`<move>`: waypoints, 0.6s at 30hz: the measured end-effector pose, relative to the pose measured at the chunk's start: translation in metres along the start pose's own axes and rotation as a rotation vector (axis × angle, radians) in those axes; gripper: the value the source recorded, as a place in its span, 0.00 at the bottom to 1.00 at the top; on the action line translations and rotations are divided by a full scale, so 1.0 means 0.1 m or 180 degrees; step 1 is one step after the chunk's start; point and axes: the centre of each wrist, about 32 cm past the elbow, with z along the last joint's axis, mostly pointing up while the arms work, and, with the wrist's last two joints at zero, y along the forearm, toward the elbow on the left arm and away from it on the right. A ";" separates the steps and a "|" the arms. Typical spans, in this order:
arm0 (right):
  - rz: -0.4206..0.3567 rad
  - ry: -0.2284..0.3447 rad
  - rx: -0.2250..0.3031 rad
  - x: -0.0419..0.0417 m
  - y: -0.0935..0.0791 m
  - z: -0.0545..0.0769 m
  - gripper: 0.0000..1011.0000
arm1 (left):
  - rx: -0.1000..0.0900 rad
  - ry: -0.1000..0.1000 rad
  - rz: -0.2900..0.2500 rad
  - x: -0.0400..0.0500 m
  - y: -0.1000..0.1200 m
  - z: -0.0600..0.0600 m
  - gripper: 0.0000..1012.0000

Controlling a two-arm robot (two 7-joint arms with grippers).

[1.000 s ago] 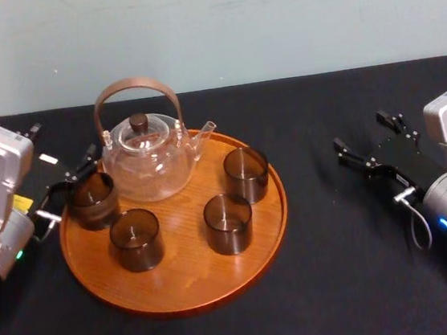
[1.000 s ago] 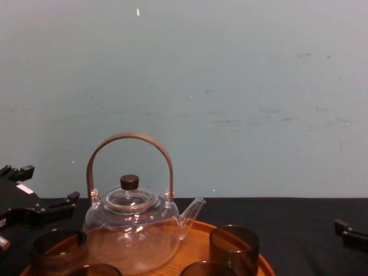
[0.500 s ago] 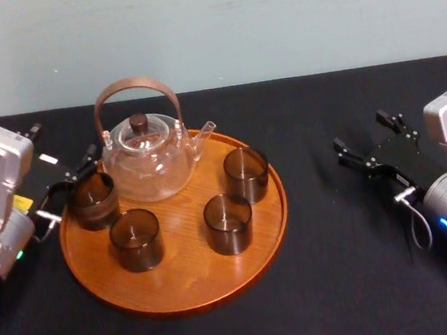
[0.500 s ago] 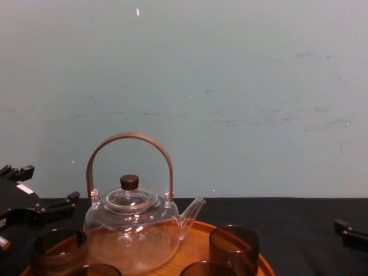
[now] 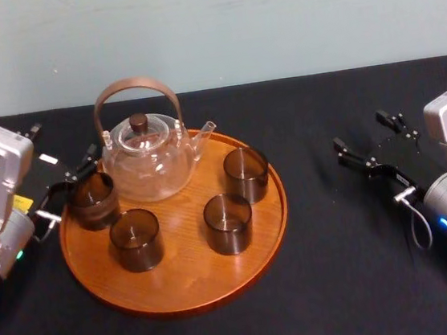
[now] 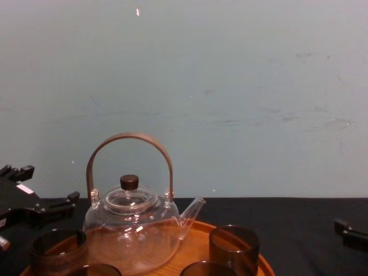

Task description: Pick up the glass from the table and place it on the tray.

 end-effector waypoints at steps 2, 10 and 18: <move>0.0000 0.0000 0.0000 0.000 0.00 0.00 0.99 | 0.0000 0.0000 0.0000 0.000 0.00 0.00 0.99; 0.0000 0.0001 0.0001 0.000 0.00 0.00 0.99 | 0.0000 0.0000 0.0000 0.000 0.00 0.00 0.99; 0.0000 0.0001 0.0001 0.000 0.00 0.00 0.99 | 0.0000 0.0000 0.0000 0.000 0.00 0.00 0.99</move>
